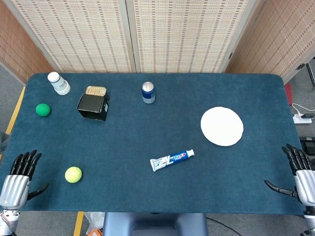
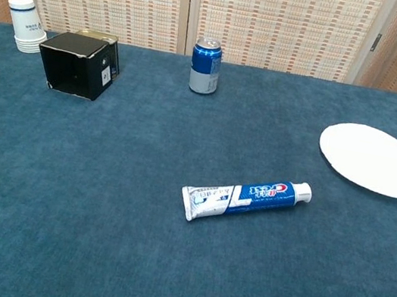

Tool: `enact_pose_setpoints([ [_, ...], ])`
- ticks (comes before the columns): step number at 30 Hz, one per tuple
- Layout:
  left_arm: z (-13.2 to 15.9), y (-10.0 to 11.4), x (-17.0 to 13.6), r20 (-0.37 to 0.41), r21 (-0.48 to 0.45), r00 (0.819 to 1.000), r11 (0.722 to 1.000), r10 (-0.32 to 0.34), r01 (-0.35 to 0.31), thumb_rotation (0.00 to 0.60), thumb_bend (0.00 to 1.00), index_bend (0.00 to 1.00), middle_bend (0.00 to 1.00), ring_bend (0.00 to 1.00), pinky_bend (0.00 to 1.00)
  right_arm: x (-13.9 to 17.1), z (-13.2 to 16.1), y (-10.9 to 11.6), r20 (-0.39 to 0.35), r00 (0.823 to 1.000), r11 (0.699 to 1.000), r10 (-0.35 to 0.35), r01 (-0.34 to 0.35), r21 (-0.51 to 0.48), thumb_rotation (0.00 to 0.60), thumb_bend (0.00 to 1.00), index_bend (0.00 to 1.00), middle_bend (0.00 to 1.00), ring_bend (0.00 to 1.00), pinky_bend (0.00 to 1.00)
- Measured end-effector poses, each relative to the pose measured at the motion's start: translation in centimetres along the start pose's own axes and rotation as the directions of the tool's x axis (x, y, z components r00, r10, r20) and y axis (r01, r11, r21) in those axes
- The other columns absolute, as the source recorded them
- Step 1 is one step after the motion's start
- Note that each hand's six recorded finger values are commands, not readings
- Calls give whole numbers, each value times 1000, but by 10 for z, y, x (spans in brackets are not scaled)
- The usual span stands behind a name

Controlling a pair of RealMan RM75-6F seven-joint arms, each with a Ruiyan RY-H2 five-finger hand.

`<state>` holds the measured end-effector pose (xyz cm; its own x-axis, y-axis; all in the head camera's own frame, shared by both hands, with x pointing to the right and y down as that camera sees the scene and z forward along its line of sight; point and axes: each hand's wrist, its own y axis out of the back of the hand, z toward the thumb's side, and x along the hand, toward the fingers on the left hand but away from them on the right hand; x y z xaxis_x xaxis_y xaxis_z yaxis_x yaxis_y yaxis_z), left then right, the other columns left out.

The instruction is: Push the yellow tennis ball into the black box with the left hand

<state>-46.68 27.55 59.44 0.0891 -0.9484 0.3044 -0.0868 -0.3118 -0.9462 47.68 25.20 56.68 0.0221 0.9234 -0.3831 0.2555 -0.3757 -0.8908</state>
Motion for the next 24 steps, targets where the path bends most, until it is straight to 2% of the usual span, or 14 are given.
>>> enact_pose_setpoints([
  [1,1,1,0,5,0,1000,1000,10,-10,460,226,403,329,317,488,0,0,-1,-1,1000,1000,5,-5,3,411,0,0,0,0,0],
  [2,1,3,1,14,-3,1000,1000,28,-28,460,242,529,479,465,625,-1,1,-1,-2,1000,1000,9,-9,4,411,0,0,0,0,0],
  [3,2,4,1,18,-7,999,999,37,-37,462,272,760,755,743,836,-1,1,-1,-2,1000,1000,10,-10,5,409,0,0,0,0,0],
  [4,2,5,2,21,-12,999,999,44,-44,463,293,941,949,937,962,-1,1,-2,-3,1000,1000,12,-12,6,410,0,0,0,0,0],
  [5,2,5,2,25,-23,998,999,49,-48,465,297,997,1000,994,998,0,1,-2,-3,1000,1000,17,-17,6,409,0,0,0,0,0],
  [7,3,4,2,34,-53,998,997,49,-47,468,253,1000,1000,1000,1000,0,2,-2,-5,1000,1000,18,-18,5,409,0,0,0,0,0],
  [11,-2,-1,-3,49,-135,999,991,-3,10,465,213,1000,1000,1000,1000,2,1,0,-8,1000,1000,18,-18,-8,412,0,0,0,0,0],
  [13,-7,-4,-9,48,-136,998,990,-31,37,537,236,1000,1000,1000,1000,3,0,1,-8,1000,1000,17,-17,-12,411,0,0,0,0,0],
  [15,-13,-7,-18,39,-112,998,992,-52,56,595,304,1000,1000,1000,1000,3,-1,2,-6,1000,1000,14,-14,-15,410,0,0,0,0,0],
  [19,-15,-13,-39,24,-100,998,993,-55,57,600,542,1000,1000,1000,1000,5,-1,2,-6,1000,1000,17,-18,-13,411,0,0,0,0,0],
  [21,-13,-19,-46,25,-103,998,993,-52,54,600,611,1000,1000,1000,1000,6,0,1,-8,1000,1000,21,-21,-8,412,0,0,0,0,0],
  [24,-9,-33,-54,33,-103,997,992,-64,67,600,644,1000,1000,1000,1000,8,2,0,-17,1000,1000,26,-26,3,412,0,0,0,0,0],
])
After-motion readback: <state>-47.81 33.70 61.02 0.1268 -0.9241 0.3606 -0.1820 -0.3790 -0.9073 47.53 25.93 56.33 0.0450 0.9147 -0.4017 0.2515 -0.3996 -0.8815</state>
